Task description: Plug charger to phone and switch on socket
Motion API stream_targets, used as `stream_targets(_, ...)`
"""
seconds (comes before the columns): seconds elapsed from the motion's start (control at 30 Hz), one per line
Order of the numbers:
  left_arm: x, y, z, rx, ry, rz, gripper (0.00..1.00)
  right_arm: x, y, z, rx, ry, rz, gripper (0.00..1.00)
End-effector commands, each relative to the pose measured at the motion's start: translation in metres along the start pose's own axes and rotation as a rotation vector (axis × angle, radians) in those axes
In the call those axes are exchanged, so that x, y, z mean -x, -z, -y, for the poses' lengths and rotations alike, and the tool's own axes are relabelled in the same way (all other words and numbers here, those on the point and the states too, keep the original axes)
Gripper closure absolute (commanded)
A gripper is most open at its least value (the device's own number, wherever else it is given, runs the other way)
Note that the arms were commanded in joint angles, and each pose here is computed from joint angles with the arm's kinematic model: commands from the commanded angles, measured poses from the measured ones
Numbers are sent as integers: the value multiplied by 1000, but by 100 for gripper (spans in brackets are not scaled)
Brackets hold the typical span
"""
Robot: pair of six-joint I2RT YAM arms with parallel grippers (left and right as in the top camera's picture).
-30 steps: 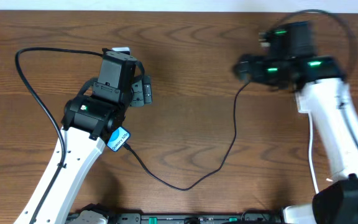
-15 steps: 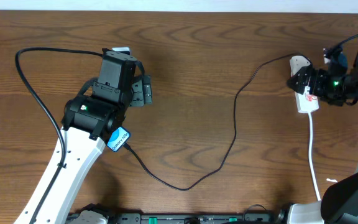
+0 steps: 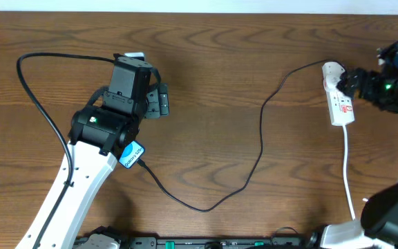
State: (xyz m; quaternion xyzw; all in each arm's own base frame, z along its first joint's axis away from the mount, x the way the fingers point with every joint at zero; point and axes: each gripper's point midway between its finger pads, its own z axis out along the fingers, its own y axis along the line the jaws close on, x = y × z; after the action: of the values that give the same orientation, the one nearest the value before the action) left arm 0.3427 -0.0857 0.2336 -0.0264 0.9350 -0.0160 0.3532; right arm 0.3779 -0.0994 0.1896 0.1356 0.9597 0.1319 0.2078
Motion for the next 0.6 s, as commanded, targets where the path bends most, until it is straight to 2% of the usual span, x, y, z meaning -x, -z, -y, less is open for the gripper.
stream_targets(0.0, 4, 1, -2, 12, -11, 9, 9, 23, -1, 14, 3, 13, -8, 1)
stream_targets(0.27, 4, 1, -2, 12, -11, 9, 9, 58, -32, 36, 2, 32, -76, 1)
stream_targets(0.57, 4, 1, -2, 12, -11, 9, 9, 51, -97, 61, 26, 98, -172, 1)
